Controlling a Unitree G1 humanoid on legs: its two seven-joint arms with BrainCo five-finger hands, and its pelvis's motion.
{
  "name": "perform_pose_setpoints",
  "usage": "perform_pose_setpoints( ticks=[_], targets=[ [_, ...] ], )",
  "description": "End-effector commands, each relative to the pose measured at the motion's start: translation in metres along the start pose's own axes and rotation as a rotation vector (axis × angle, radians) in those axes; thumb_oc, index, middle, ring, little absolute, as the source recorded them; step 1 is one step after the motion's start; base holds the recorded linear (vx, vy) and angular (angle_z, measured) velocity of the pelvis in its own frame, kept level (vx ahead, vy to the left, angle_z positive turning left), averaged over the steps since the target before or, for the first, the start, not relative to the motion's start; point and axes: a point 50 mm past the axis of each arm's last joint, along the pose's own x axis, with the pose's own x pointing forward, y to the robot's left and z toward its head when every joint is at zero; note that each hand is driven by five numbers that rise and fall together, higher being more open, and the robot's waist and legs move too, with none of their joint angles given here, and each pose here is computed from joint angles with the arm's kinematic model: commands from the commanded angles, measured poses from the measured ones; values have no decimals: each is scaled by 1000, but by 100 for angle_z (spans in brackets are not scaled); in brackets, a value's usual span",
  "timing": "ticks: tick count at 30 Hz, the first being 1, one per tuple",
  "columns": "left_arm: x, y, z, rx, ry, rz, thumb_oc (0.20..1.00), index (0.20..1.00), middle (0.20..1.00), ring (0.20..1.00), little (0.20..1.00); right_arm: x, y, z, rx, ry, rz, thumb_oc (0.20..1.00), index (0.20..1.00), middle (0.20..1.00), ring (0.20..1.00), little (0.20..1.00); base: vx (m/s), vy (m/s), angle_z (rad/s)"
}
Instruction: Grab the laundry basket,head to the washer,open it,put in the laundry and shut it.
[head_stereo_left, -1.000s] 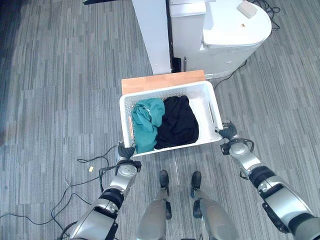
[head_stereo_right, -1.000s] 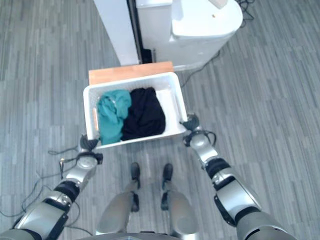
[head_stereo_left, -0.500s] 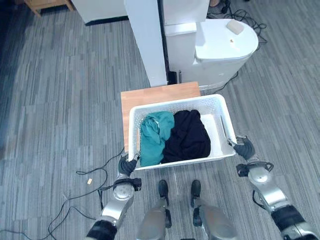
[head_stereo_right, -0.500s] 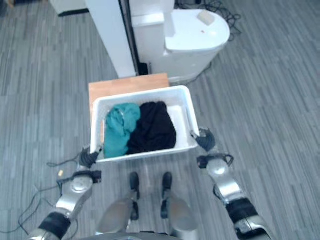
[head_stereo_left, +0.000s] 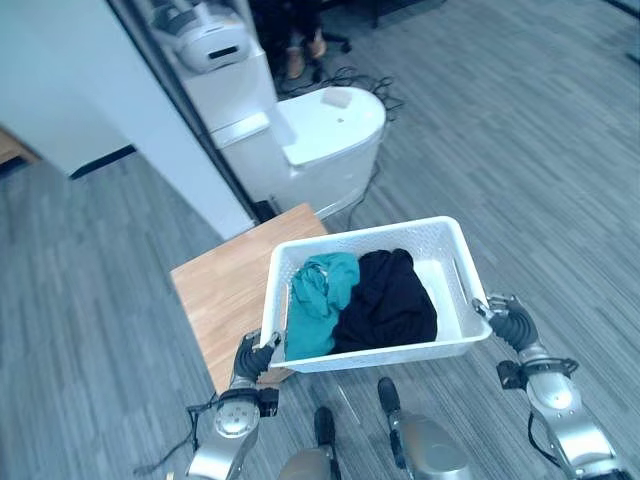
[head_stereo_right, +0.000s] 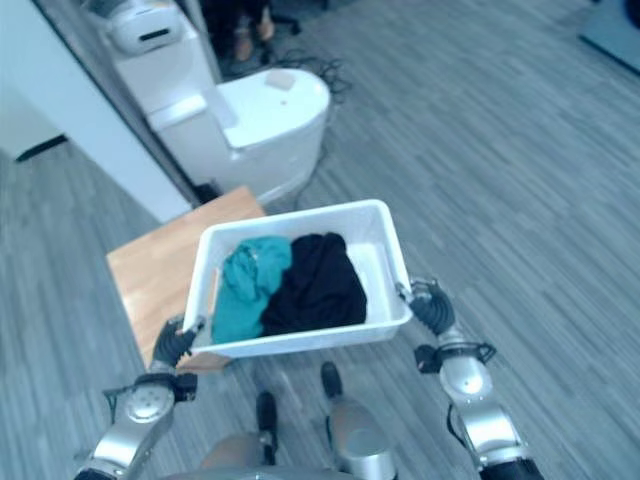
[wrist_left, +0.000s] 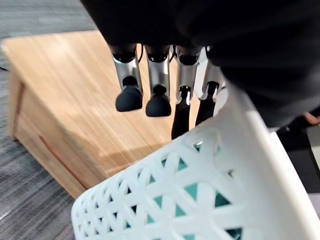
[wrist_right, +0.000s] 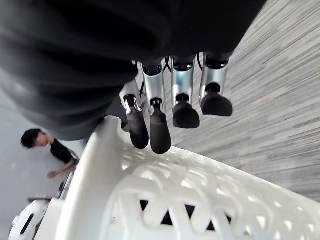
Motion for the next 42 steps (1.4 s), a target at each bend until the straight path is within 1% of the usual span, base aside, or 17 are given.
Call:
perform_pose_setpoints(
  ticks=[1, 8, 10, 13, 14, 15, 16, 21, 23, 32, 41, 42],
  targets=[
    [0, -6, 49, -57, -273, -47, 200, 200, 200, 200, 200, 3, -3, 24, 26, -145, 2, 200, 200, 200, 200, 200, -78, 122, -132],
    [10, -11, 98, -80, -465, -26, 200, 200, 200, 200, 200, 7, 4, 33, 71, -194, -19, 200, 200, 200, 200, 200, -79, -16, -132],
    [10, -9, 100, -83, -474, -17, 200, 200, 200, 200, 200, 7, 6, 34, 74, -198, -18, 200, 200, 200, 200, 200, 42, -143, -110],
    [8, -11, 98, -79, -468, -42, 200, 200, 200, 200, 200, 5, 8, 35, 86, -201, -5, 200, 200, 200, 200, 200, 125, -261, -146],
    [8, -17, 95, -78, -464, -83, 200, 200, 200, 200, 200, 4, 6, 35, 85, -206, 2, 200, 200, 200, 200, 200, 149, -170, -149],
    [8, -17, 95, -79, -464, -84, 200, 200, 200, 200, 200, 3, 6, 35, 85, -206, 3, 200, 200, 200, 200, 200, 259, -265, -153],
    [8, -23, 94, -109, -460, -115, 200, 200, 200, 200, 200, 2, 4, 34, 88, -204, 5, 200, 200, 200, 200, 200, 111, -98, -82],
    [11, -39, 98, -152, -459, -150, 200, 200, 200, 200, 200, 6, 4, 37, 95, -211, 23, 200, 200, 200, 200, 200, 168, -178, -83],
    [9, -41, 97, -160, -457, -153, 200, 200, 200, 200, 200, 6, 5, 37, 103, -209, 26, 200, 200, 200, 200, 200, 249, -80, -88],
    [6, -33, 101, -181, -472, -120, 200, 200, 200, 200, 200, 9, 12, 31, 124, -173, 29, 200, 200, 200, 200, 200, 277, -5, -80],
    [1, -25, 90, -123, -433, -140, 200, 200, 200, 200, 200, 5, 21, 33, 192, -178, 55, 200, 200, 200, 200, 200, 353, 104, -36],
    [2, -20, 91, -96, -440, -132, 200, 200, 200, 200, 200, 6, 24, 35, 213, -188, 57, 200, 200, 200, 200, 200, 210, 73, 14]
  ],
)
